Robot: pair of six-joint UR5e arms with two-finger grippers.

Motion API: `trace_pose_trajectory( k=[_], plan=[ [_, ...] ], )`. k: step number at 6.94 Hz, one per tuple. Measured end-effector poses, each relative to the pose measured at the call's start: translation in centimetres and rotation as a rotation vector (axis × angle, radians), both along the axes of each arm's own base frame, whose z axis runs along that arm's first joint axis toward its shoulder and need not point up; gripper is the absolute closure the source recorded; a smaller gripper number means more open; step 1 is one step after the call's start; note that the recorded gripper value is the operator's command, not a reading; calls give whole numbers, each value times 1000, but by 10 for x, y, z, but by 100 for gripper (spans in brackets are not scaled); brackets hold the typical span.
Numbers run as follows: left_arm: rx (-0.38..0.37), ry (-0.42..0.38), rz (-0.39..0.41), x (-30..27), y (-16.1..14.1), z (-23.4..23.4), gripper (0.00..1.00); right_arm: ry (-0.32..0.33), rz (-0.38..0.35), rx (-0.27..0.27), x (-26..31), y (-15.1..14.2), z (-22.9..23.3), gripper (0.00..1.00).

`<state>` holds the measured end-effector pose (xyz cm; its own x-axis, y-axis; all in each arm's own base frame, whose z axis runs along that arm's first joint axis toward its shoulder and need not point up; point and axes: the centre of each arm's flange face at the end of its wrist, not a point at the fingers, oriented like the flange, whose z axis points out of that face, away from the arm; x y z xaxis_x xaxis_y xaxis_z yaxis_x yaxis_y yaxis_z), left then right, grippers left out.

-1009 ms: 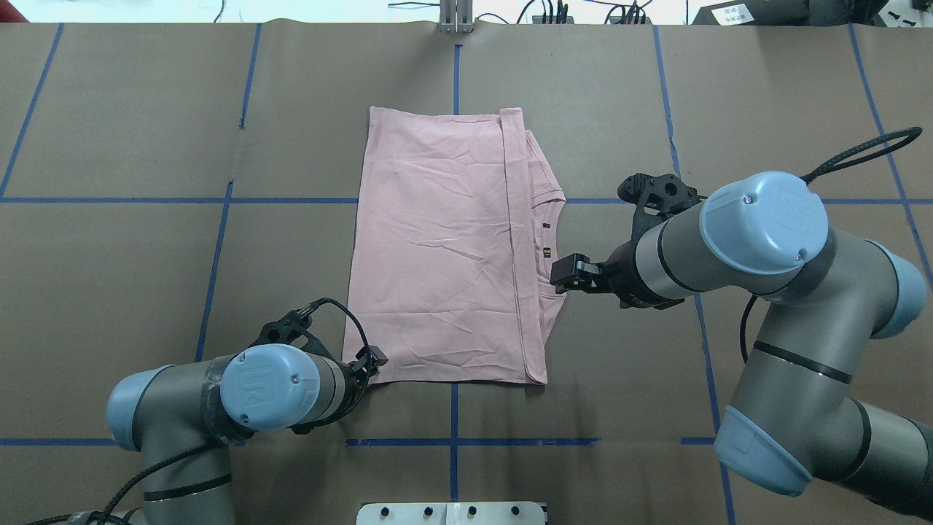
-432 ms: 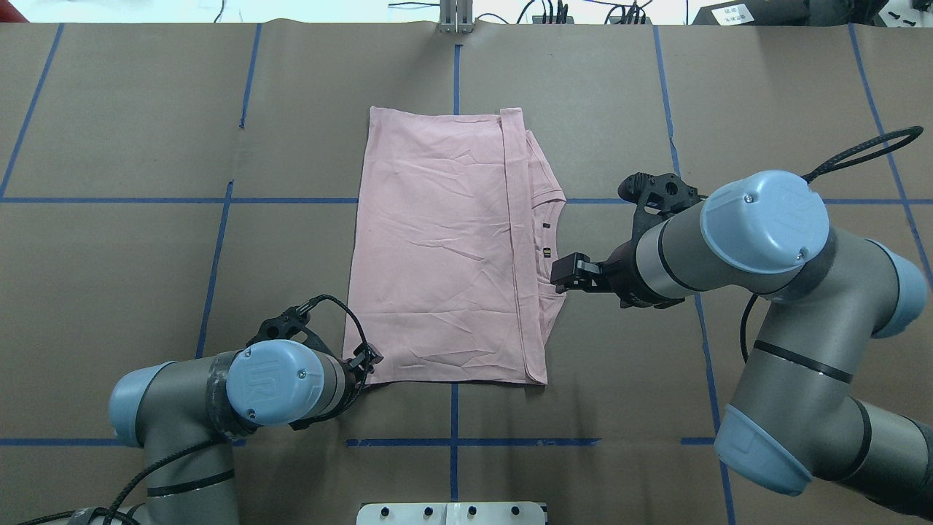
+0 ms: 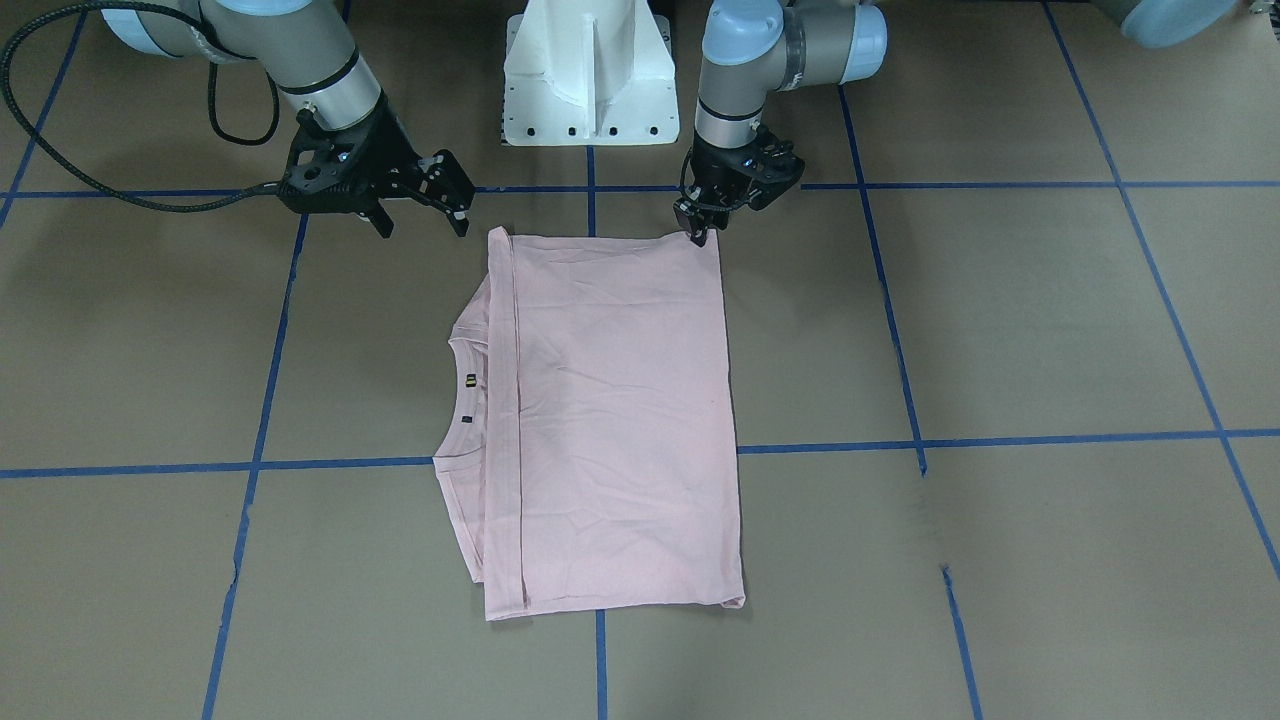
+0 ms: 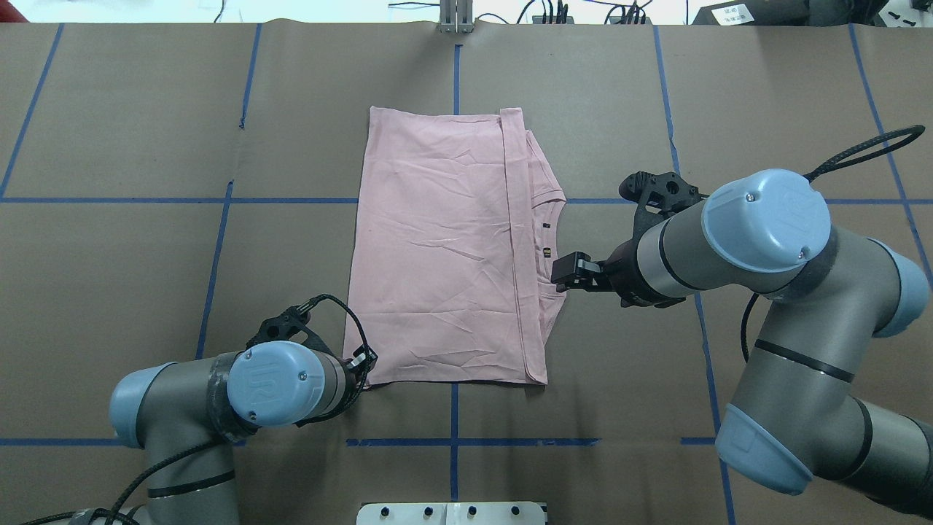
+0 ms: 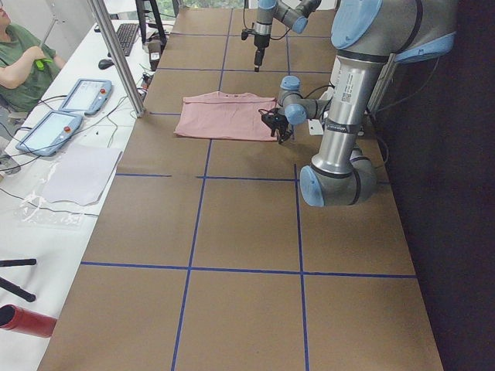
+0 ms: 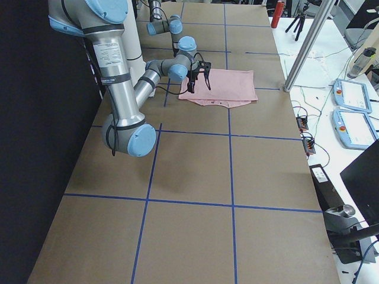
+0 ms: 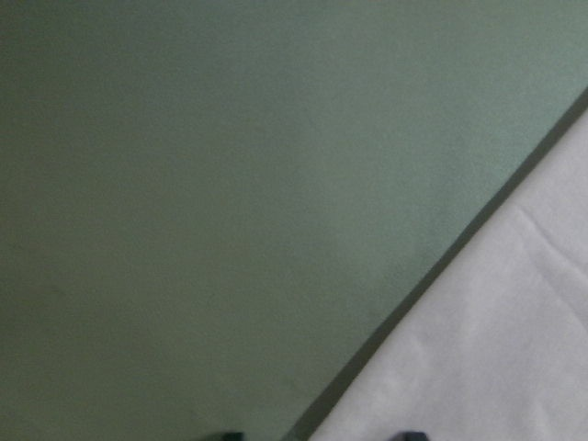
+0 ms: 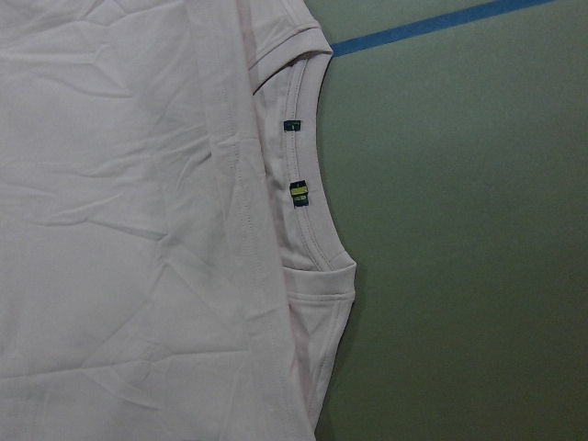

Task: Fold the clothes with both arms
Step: 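Lower the left gripper to the near shirt corner while the right holds the collar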

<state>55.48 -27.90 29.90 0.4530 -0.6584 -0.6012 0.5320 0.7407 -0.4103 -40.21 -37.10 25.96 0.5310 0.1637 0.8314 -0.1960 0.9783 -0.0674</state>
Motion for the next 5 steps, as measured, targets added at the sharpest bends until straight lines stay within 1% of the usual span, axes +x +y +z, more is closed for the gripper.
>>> trace_pose_trajectory(
  k=[5],
  plan=[
    [24, 32, 14, -4, -2, -18, 100, 5, 4, -11, -2, 0, 3, 0]
  ],
)
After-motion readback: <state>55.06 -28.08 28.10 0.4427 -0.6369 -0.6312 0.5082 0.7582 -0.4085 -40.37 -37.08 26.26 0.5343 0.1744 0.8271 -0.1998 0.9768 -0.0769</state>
